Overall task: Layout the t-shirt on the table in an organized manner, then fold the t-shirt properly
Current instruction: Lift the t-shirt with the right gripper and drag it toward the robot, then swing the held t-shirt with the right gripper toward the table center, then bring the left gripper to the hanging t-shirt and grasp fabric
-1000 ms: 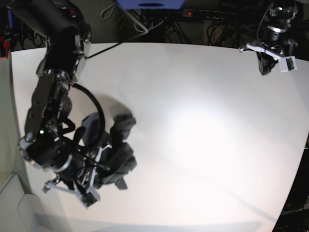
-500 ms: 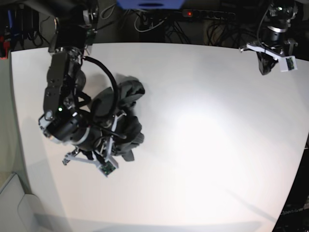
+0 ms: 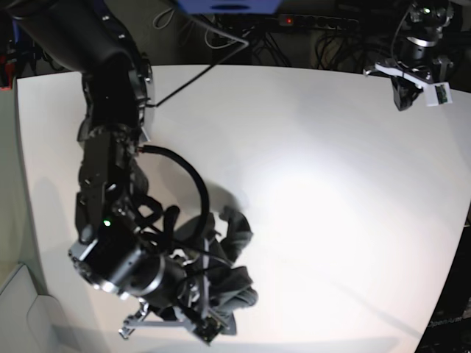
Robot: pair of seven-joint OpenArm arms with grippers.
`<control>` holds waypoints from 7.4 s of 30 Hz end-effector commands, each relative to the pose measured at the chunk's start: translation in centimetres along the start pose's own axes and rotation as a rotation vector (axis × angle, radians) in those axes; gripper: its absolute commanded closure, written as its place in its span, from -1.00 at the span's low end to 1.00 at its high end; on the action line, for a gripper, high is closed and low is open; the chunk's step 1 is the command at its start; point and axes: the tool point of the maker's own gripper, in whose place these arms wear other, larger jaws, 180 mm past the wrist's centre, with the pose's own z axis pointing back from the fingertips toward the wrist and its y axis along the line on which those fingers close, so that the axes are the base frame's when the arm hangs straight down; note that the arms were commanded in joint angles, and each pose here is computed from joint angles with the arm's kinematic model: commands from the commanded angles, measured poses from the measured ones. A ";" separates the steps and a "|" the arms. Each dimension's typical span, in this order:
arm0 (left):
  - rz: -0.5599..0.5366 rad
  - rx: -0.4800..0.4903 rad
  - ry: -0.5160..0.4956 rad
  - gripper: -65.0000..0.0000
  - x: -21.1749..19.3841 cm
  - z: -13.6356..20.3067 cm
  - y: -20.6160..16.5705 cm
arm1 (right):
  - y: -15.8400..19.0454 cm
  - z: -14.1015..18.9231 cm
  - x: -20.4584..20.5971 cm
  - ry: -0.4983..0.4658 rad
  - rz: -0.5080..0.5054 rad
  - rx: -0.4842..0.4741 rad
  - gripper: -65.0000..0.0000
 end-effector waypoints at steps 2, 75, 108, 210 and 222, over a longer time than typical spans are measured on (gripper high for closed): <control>-0.011 -0.003 -0.034 0.99 1.0 0.3 0.0 | 0.5 0.3 1.4 -0.050 0.002 0.009 1.00; 0.001 -0.021 -0.111 0.99 3.7 -1.2 -0.8 | 8.0 0.0 2.0 -0.075 0.031 0.165 1.00; 0.011 -0.086 -0.142 0.99 4.6 -1.9 -3.2 | 12.7 -4.2 -2.4 0.056 -0.033 0.337 1.00; 0.031 -0.195 -0.309 0.07 10.3 -3.8 -6.8 | 18.0 -5.8 -2.2 -0.147 -0.411 0.526 1.00; -0.017 -0.332 -0.237 0.05 12.4 -6.5 -11.8 | 18.1 -5.8 -2.3 -0.144 -0.411 0.528 1.00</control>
